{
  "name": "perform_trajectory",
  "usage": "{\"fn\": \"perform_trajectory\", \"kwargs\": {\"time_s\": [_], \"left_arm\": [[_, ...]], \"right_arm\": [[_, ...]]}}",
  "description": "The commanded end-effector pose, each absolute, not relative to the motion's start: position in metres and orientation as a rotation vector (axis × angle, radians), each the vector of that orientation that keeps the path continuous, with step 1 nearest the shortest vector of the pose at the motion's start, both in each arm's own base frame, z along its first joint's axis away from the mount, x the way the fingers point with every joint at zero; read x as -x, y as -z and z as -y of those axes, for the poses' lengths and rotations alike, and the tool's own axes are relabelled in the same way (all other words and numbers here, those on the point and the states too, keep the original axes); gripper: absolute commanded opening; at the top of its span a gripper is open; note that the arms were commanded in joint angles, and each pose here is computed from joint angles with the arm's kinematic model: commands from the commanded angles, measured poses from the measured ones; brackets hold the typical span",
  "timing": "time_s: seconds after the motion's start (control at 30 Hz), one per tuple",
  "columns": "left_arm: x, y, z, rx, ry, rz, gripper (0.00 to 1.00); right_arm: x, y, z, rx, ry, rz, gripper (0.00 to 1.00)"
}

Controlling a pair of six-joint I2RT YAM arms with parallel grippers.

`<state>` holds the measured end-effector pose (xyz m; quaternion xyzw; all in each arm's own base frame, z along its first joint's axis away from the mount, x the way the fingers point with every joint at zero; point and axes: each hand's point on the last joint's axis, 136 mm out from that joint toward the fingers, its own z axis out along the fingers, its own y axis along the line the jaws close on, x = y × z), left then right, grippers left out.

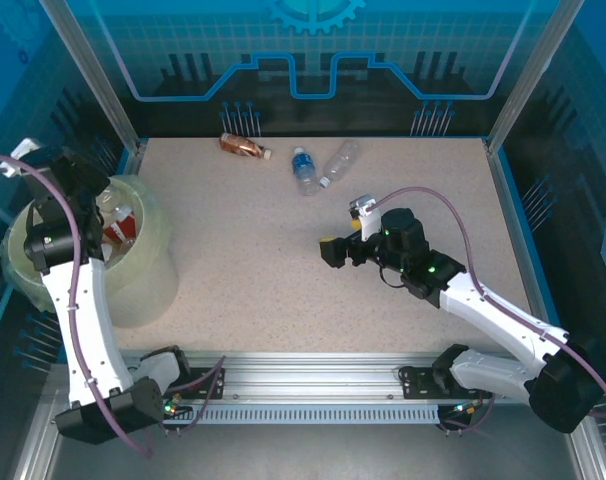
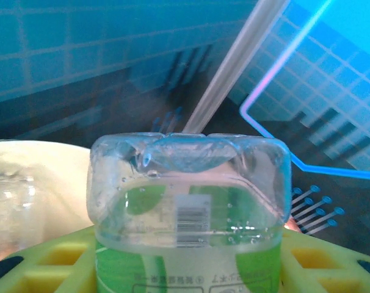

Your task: Put the plastic bottles in the bin

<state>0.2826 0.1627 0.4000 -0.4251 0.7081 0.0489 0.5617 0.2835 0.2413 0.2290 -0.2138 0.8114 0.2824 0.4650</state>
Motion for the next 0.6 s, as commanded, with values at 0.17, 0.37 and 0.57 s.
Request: {"fn": "perform_trajectory", "kwargs": {"time_s": [0.17, 0.37, 0.57], "left_arm": [[-0.268, -0.363, -0.203, 1.267, -0.133, -1.604, 0.59], [-0.26, -0.356, -0.211, 1.362, -0.189, -1.591, 0.9], [-0.262, -0.363, -0.206, 1.344, -0.15, -1.585, 0.92]], "right_arm": [[-0.283, -0.244, -0.246, 0.556, -0.709, -1.958, 1.0], [-0.282, -0.244, -0.247, 0.559, -0.71, -1.965, 1.0], [-0.28, -0.239, -0.246, 0.562, -0.708, -1.977, 1.0]]}}
